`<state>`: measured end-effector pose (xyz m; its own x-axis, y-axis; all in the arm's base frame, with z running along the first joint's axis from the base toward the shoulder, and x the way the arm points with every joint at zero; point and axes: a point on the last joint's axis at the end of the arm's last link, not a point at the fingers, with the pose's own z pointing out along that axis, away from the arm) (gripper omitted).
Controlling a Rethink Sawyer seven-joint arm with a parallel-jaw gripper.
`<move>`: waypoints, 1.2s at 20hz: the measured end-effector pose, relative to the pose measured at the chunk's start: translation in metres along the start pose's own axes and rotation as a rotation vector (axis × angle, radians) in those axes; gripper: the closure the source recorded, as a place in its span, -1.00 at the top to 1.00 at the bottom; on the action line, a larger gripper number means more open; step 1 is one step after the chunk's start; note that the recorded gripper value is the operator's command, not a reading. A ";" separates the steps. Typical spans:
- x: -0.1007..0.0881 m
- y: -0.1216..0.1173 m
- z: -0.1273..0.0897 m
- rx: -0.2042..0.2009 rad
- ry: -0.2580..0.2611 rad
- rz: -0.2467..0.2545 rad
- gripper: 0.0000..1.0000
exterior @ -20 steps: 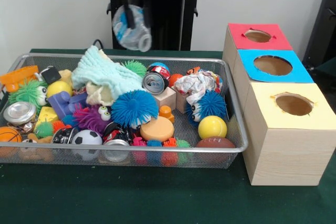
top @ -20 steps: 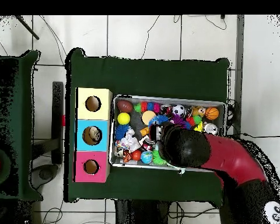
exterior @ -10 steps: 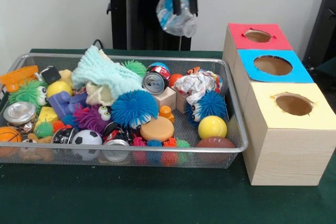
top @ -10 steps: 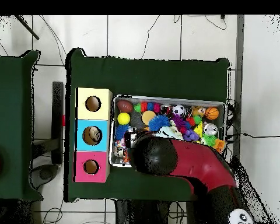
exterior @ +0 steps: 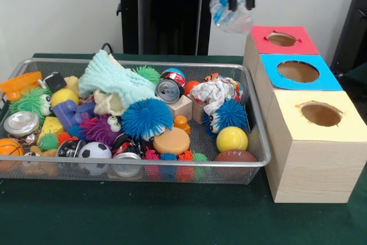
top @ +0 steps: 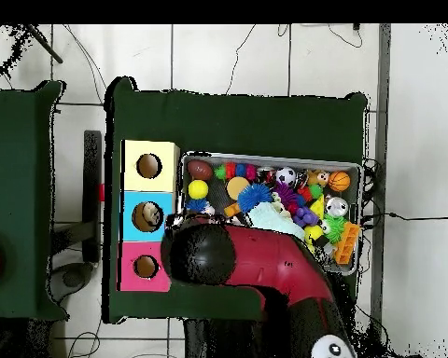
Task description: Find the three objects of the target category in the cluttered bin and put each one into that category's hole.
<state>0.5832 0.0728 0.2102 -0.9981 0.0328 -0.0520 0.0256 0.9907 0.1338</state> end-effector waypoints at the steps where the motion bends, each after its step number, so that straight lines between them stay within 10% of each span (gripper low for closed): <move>1: 0.001 0.005 0.001 0.002 0.002 0.004 -1.00; 15: 0.031 0.102 0.016 0.024 0.031 0.102 -1.00; 24: 0.040 0.102 0.051 0.042 0.078 0.152 -1.00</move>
<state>0.5491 0.1817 0.1715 -0.9838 0.1738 0.0430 0.1771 0.9798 0.0927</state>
